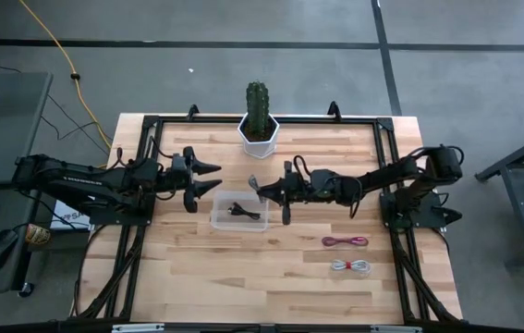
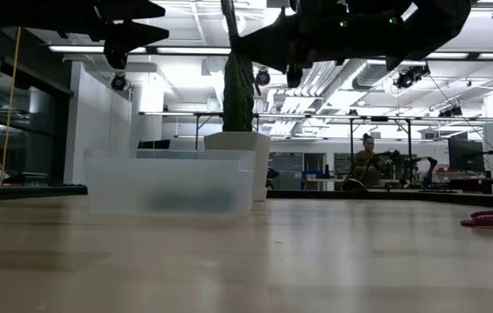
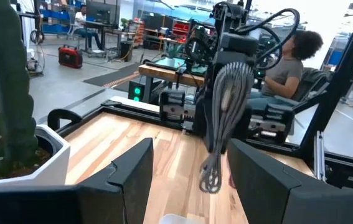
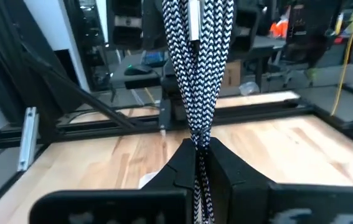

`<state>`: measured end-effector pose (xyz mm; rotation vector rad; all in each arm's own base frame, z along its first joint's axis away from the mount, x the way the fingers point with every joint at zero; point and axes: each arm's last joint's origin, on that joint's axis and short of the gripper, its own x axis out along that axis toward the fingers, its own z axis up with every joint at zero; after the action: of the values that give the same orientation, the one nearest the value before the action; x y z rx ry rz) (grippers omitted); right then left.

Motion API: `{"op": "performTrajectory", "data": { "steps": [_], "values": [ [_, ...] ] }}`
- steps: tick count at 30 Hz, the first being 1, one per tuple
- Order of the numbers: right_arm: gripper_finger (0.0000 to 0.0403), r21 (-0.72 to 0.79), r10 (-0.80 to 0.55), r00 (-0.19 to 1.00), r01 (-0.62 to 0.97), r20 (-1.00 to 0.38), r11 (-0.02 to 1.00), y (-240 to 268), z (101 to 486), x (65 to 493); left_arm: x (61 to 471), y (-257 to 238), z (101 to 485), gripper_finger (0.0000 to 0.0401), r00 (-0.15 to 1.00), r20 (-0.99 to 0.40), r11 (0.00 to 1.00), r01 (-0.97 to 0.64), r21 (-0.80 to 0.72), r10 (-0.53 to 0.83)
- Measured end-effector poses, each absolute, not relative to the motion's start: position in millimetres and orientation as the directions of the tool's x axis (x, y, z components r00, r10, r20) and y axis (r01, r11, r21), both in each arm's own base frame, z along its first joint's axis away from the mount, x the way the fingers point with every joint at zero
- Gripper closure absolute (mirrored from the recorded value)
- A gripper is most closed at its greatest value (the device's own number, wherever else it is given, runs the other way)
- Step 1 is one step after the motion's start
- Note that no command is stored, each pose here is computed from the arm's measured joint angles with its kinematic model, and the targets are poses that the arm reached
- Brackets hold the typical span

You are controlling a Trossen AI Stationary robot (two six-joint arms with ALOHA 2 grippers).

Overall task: Pick and place USB-C Cables
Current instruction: Put the black and white charger cable into the transparent bin

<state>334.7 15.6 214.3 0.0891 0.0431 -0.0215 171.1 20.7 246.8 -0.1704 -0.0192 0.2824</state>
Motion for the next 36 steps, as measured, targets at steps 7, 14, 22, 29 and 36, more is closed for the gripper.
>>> {"op": "performTrajectory", "data": {
  "steps": [7,14,22,29,36],
  "values": [
    [0.0402,0.146,0.012,0.973,0.023,-0.231,0.989,22,210,363,171,21,251,0.0213,0.960,0.034,0.945,-0.268,-0.186,0.279],
    [0.0402,0.108,0.011,0.856,0.052,-0.517,0.993,38,198,408,171,20,251,0.0213,0.961,0.035,0.946,-0.264,-0.186,0.275],
    [0.0402,0.106,-0.046,0.726,0.162,-0.686,0.981,35,176,443,172,15,250,0.0213,0.969,0.032,0.954,-0.236,-0.185,0.246],
    [0.0396,0.102,-0.085,0.680,0.230,-0.728,0.968,33,172,447,172,14,251,0.0213,0.970,0.032,0.956,-0.233,-0.178,0.243],
    [0.0362,0.103,-0.104,0.637,0.279,-0.764,0.955,28,168,444,172,14,251,0.0213,0.970,0.032,0.956,-0.233,-0.178,0.242]
  ]
}}
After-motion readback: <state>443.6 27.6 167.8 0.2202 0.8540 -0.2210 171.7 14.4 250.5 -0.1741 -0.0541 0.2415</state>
